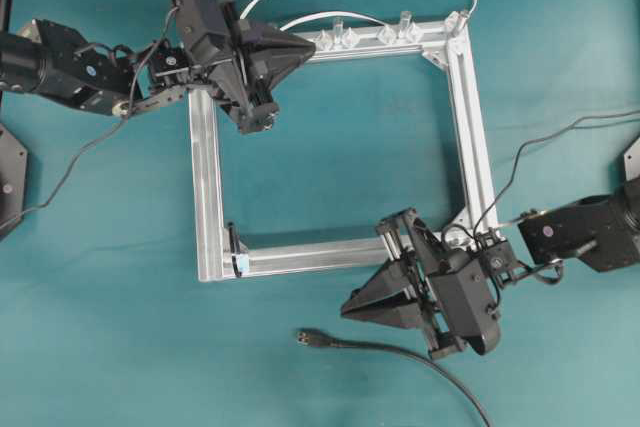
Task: Insert the wire through the string loop located on the left side.
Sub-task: 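Open both grippers and move the right gripper toward the black USB cable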
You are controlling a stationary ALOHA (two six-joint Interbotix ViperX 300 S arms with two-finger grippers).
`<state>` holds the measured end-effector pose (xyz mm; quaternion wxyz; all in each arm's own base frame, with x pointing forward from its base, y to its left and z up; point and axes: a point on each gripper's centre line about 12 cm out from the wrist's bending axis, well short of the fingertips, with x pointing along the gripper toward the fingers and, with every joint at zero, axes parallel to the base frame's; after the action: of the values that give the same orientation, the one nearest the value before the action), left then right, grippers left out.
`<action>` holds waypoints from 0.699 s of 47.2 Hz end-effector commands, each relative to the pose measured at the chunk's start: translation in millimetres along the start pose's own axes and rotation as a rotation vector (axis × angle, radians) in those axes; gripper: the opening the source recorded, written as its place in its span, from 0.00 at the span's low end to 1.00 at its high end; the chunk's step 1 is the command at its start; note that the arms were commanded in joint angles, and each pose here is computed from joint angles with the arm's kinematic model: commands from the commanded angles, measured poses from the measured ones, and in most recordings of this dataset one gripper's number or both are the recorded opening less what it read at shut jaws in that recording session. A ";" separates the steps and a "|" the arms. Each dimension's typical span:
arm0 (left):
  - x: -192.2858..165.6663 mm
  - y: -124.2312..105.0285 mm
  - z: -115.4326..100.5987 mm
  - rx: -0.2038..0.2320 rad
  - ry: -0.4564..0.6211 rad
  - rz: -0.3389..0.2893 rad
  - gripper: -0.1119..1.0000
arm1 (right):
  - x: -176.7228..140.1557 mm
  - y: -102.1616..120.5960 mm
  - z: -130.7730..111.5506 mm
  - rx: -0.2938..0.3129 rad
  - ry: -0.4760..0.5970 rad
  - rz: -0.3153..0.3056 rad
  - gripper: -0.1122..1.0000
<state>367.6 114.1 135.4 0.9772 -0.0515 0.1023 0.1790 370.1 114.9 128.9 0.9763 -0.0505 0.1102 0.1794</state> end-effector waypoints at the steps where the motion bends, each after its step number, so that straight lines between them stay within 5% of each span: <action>1: -1.4 -5.1 24.7 0.047 -0.051 -0.037 0.24 | -1.0 1.0 19.0 0.012 -0.060 0.002 0.28; 8: -6.4 -1.2 27.7 0.047 0.000 -0.027 0.10 | -1.0 -2.3 22.3 0.039 -0.086 -0.024 0.11; 33: -0.7 -8.7 31.2 0.046 0.090 -0.043 0.11 | -6.6 1.6 19.0 0.213 -0.110 -0.111 0.11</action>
<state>370.8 110.0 149.4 0.9720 -0.0433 0.1711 0.1554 366.0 112.3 131.0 0.9876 0.0425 0.0987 0.1146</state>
